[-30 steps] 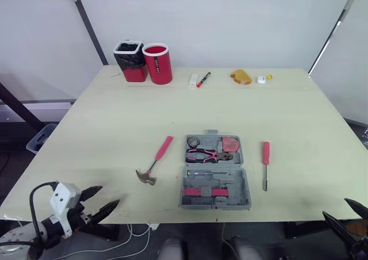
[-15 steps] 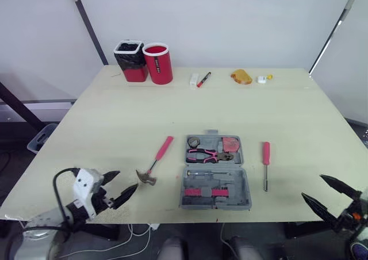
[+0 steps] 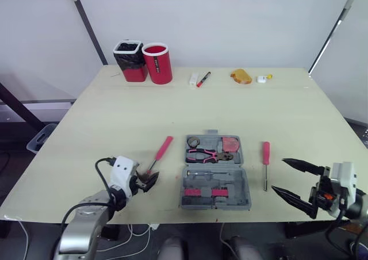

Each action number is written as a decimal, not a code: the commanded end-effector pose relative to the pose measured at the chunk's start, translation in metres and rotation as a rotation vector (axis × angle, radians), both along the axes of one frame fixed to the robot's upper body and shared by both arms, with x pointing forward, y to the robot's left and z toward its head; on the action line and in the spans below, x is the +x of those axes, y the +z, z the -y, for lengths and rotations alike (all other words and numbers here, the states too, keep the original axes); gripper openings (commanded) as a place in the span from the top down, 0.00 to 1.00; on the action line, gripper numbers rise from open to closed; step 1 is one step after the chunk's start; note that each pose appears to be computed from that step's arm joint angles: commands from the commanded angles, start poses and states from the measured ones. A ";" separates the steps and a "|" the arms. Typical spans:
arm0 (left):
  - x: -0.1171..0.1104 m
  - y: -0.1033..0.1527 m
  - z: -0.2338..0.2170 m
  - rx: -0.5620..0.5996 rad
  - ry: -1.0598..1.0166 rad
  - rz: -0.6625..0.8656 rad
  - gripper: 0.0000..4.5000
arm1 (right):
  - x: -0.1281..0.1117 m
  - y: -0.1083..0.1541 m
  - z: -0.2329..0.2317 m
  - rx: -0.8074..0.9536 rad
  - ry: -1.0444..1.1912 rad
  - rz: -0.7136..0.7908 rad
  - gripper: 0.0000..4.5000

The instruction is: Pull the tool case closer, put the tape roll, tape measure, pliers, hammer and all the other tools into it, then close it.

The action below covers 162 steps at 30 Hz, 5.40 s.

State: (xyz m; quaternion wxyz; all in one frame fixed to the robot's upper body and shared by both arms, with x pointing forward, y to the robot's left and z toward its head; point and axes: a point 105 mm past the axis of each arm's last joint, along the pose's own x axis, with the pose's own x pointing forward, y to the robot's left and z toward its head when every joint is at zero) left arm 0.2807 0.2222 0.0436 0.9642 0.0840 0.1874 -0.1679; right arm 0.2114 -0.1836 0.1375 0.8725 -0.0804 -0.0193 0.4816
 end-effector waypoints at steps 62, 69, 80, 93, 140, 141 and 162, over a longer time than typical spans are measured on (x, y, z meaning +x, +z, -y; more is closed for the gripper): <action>-0.017 0.033 -0.002 0.030 0.058 0.017 0.01 | 0.005 0.009 -0.037 -0.030 0.234 0.053 0.00; 0.001 0.052 0.002 0.161 -0.332 0.044 0.01 | 0.007 0.007 -0.040 -0.022 0.218 0.059 0.00; 0.000 0.080 0.001 0.586 -1.274 -0.048 0.01 | 0.010 0.009 -0.038 -0.030 0.208 0.067 0.00; 0.019 0.078 0.000 1.217 -1.864 -0.013 0.01 | 0.012 0.013 -0.035 -0.048 0.215 0.068 0.00; 0.002 0.020 0.009 1.477 -2.393 0.073 0.99 | 0.012 0.010 -0.040 -0.043 0.182 0.083 0.00; 0.002 0.019 0.009 1.476 -2.392 0.074 0.99 | 0.012 0.010 -0.040 -0.043 0.181 0.083 0.00; -0.001 0.029 0.002 1.466 -2.325 0.085 0.07 | 0.012 0.006 -0.040 -0.048 0.174 0.079 0.00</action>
